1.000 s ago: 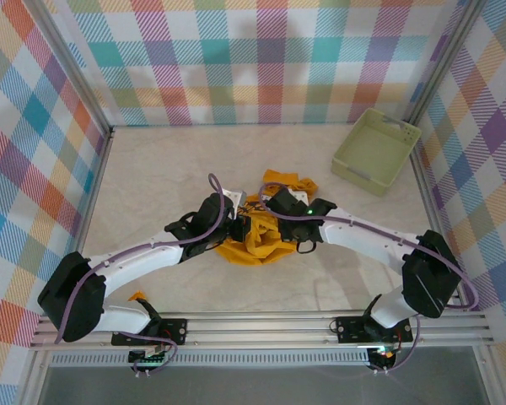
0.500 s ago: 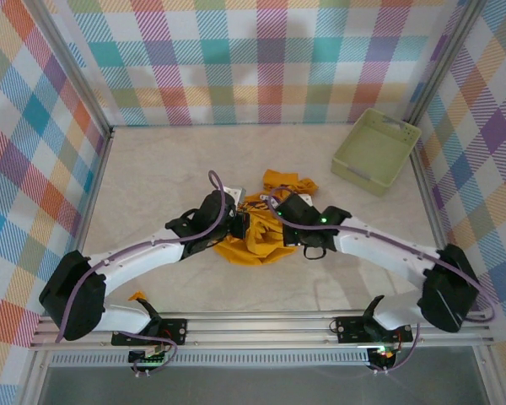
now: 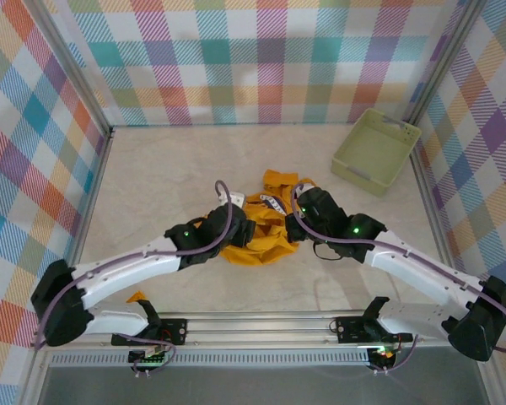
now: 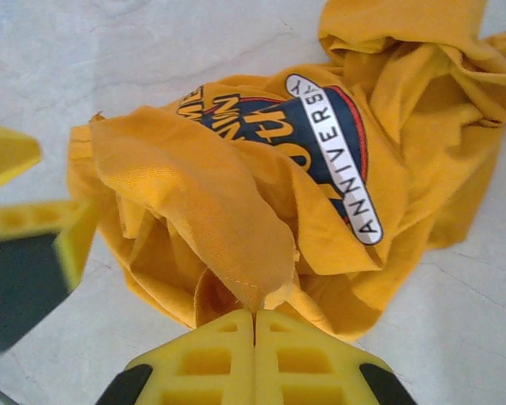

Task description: Fold the inside-out t-shirt

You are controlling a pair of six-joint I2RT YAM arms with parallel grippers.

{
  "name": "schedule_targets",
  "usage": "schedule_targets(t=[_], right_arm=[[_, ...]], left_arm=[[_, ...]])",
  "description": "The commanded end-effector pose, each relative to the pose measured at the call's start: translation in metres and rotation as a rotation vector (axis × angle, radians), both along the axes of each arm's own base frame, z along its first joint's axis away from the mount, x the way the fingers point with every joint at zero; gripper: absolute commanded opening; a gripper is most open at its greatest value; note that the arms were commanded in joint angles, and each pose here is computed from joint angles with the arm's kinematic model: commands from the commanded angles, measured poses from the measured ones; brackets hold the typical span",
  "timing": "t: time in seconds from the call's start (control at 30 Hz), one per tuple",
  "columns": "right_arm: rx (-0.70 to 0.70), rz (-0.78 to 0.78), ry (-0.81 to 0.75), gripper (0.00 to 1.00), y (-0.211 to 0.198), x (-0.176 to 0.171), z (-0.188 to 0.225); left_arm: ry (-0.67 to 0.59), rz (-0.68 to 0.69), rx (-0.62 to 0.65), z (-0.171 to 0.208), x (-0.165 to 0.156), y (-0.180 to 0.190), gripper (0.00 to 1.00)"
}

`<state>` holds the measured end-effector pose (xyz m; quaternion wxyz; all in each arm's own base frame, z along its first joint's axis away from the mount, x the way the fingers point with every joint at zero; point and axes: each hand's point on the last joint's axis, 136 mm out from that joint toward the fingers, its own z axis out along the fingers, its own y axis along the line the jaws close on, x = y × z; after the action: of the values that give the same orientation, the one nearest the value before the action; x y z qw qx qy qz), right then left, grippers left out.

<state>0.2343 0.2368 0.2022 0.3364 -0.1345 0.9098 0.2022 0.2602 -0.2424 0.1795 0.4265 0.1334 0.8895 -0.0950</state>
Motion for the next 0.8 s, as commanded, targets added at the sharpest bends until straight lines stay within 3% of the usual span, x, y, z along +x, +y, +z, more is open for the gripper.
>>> schedule_targets(t=[0.0,0.13,0.27,0.43,0.77], right_arm=[[0.072,0.065,-0.054,0.00,0.020,0.006,0.024],[0.081,0.081,-0.056,0.00,0.025,0.006,0.026],[0.090,0.090,-0.062,0.00,0.026,0.005,0.029],[0.096,0.099,-0.072,0.00,0.026,0.002,0.029],[0.094,0.116,-0.080,0.00,0.027,-0.001,0.027]], left_arm=[[-0.080,0.082,0.002,0.020,-0.014,0.018,0.71],[0.022,0.013,-0.063,0.006,-0.026,-0.015,0.72],[0.094,0.017,-0.095,-0.013,-0.020,-0.039,0.67],[0.172,0.081,-0.183,-0.025,-0.001,-0.045,0.57],[0.204,0.109,-0.302,-0.028,0.017,-0.050,0.56]])
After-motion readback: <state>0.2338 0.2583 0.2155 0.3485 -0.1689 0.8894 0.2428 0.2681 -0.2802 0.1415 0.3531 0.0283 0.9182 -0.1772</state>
